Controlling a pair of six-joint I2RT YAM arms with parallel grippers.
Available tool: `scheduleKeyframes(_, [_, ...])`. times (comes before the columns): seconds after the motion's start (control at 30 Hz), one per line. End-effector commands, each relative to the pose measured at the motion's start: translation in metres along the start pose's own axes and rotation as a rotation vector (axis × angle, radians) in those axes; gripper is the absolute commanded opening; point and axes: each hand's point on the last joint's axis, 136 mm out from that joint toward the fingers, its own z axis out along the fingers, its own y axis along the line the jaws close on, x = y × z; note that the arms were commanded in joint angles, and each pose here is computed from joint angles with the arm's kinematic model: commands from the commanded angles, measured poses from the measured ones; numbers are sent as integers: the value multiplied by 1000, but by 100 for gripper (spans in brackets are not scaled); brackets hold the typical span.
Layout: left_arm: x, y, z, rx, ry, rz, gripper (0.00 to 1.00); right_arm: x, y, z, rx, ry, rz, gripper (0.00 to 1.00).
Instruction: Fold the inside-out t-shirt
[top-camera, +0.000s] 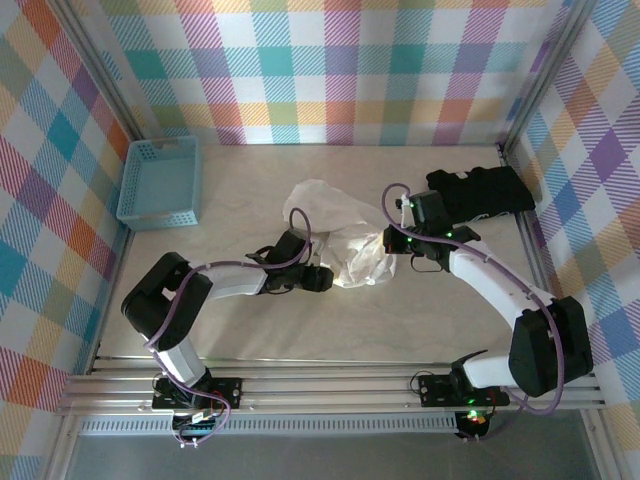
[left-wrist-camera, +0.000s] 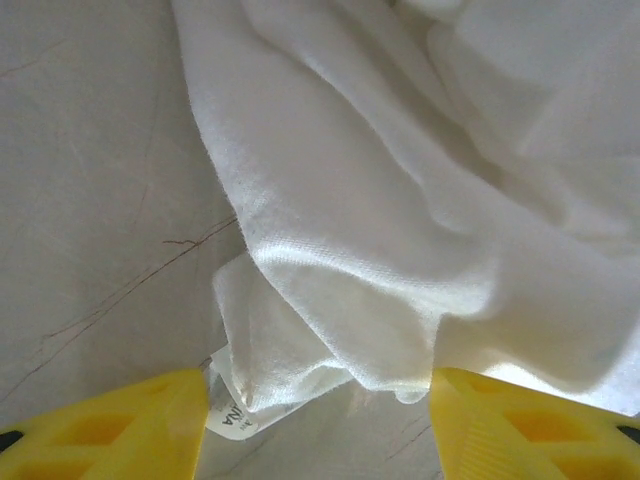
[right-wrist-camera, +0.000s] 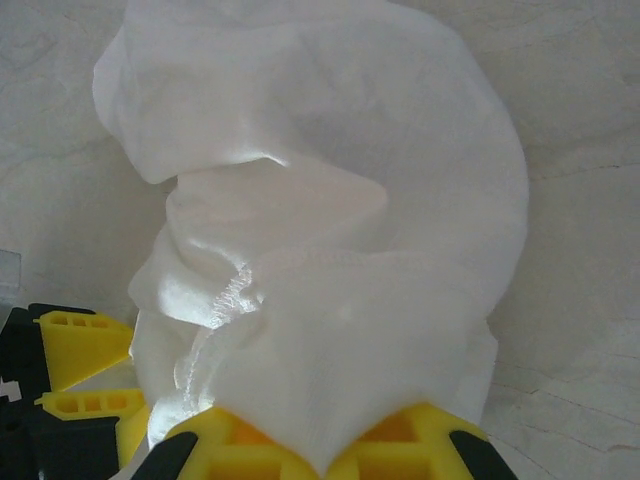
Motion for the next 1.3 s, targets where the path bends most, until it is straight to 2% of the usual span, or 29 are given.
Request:
scheduleKeyframes(0.0, [9, 6, -9, -27, 9, 15, 64, -14, 5, -6, -19, -32, -25, 0])
scheduleKeyframes(0.17, [6, 10, -14, -30, -14, 9, 65, -14, 5, -5, -25, -32, -23, 0])
scheduleKeyframes(0.4, [-2, 10, 3, -18, -6, 6, 53, -12, 6, -4, -35, -28, -22, 0])
scheduleKeyframes(0.53, [-9, 4, 17, 15, 3, 5, 37, -11, 4, -2, -31, -26, -20, 0])
scheduleKeyframes(0.63, [-24, -1, 12, 25, -39, 26, 26, -20, 5, -6, -31, -48, -21, 0])
scheduleKeyframes(0.73, [-55, -15, -9, 69, -136, 62, 3, -44, 18, -20, -76, -115, -28, 0])
scheduleKeyframes(0.8, [-83, -28, -37, 106, -214, 73, 0, -72, 32, -42, -129, -189, -34, 0])
scheduleKeyframes(0.87, [-112, -37, -84, 118, -318, 72, 0, -105, 47, -78, -174, -294, -40, 0])
scheduleKeyframes(0.97, [-160, -47, -202, 49, -633, 74, 0, -149, 67, -148, -226, -502, -58, 0])
scheduleKeyframes(1.03, [-175, -52, -272, -4, -795, 80, 0, -165, 81, -188, -259, -610, -72, 0])
scheduleKeyframes(1.1, [-184, -56, -326, -66, -892, 95, 0, -177, 95, -222, -304, -694, -91, 0])
scheduleKeyframes(1.27, [-195, -51, -407, -235, -1041, 122, 0, -189, 110, -270, -327, -802, -135, 0])
